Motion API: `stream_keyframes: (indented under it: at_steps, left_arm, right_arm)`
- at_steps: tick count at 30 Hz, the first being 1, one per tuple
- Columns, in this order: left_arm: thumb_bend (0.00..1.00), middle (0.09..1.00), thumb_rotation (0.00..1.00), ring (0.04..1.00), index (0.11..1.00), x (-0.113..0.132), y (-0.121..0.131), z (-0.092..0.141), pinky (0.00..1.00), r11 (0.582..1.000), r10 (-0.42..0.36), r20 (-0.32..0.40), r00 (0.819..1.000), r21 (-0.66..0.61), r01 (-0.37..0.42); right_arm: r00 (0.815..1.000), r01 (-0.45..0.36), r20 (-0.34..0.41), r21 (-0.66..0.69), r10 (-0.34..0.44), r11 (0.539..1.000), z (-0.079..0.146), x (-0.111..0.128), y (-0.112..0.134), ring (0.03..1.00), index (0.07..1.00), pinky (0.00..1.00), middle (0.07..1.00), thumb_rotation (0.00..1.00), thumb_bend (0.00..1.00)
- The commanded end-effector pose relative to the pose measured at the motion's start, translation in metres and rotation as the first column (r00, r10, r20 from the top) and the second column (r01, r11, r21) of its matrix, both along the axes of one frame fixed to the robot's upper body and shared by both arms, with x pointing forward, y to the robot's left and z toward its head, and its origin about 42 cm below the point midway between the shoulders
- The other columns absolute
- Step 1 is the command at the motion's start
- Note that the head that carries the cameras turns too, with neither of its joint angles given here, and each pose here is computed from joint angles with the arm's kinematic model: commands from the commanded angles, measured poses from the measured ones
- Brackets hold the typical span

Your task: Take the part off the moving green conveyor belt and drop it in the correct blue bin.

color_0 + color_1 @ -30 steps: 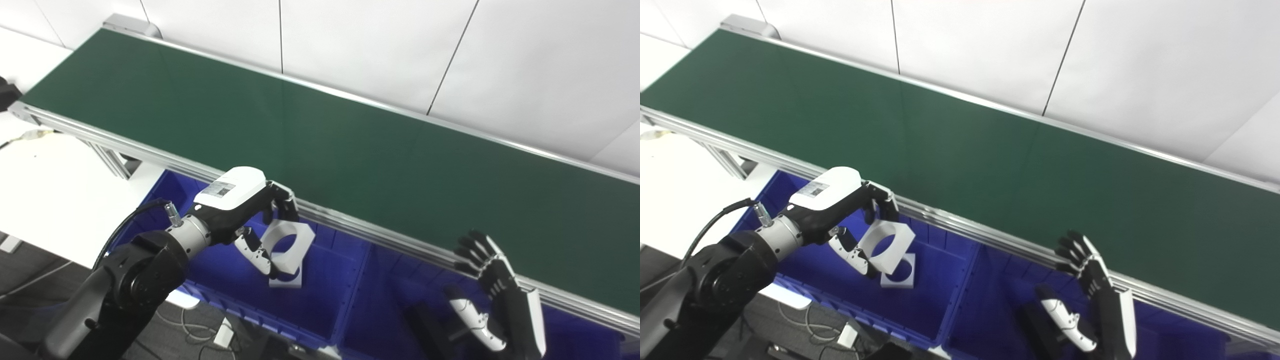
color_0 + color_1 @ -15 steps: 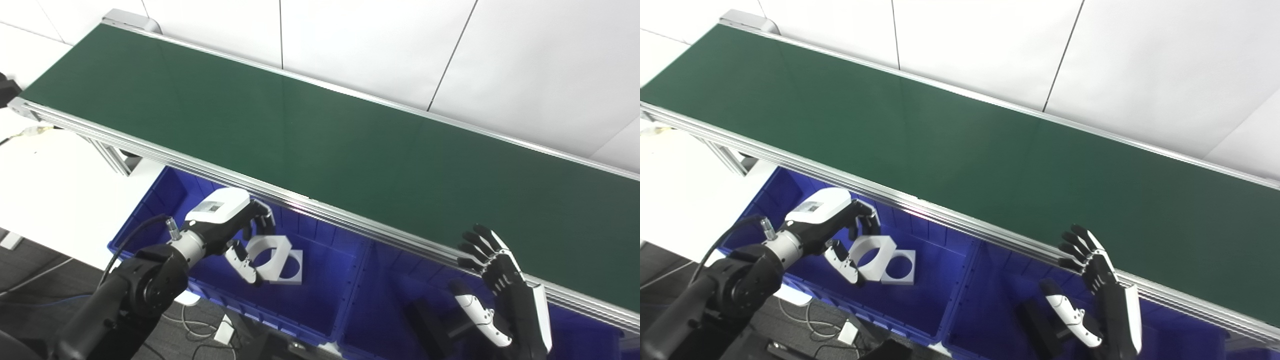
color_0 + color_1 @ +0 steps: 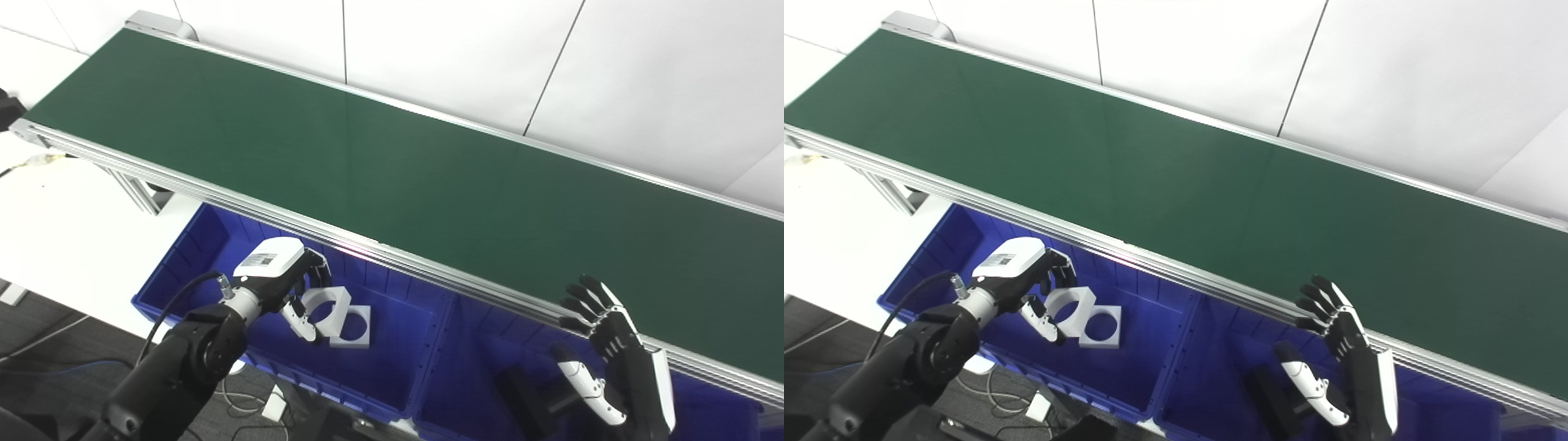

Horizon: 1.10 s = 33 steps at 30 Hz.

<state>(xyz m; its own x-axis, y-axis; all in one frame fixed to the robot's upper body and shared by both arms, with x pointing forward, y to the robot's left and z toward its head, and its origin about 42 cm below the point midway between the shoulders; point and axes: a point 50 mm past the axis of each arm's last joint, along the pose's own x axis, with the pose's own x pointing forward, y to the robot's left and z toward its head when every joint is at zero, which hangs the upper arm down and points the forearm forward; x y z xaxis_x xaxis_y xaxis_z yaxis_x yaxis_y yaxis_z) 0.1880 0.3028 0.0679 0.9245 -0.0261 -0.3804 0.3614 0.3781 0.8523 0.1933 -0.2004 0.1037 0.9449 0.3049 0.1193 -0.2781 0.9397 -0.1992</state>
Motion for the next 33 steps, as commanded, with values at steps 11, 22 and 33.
stream_keyframes:
  at_steps: [11, 22, 33]
  left_arm:
    - [0.65, 0.727, 0.02, 0.692, 0.633, 0.009, -0.002, 0.004, 0.63, 0.99, -0.003, 0.072, 0.997, 0.143, -0.007]
    - [0.94, 0.994, 0.0, 0.92, 0.987, 0.007, -0.005, 0.022, 0.75, 0.98, -0.016, 0.081, 0.997, 0.201, -0.001]
    - [0.91, 0.97, 0.0, 0.937, 0.986, -0.001, -0.015, 0.052, 0.78, 0.973, -0.054, 0.141, 0.989, 0.229, 0.02]
  right_arm:
    - [0.999, -0.007, 0.043, 0.021, 0.006, 1.0, 0.01, 0.0, 0.004, 0.772, 0.863, 0.66, 0.817, 0.48, 0.62]
    - [0.999, -0.009, 0.044, 0.019, 0.009, 1.0, 0.009, 0.001, 0.005, 0.773, 0.865, 0.66, 0.816, 0.5, 0.63]
    - [0.999, -0.011, 0.043, 0.014, 0.01, 1.0, 0.008, -0.001, 0.006, 0.772, 0.868, 0.66, 0.816, 0.5, 0.62]
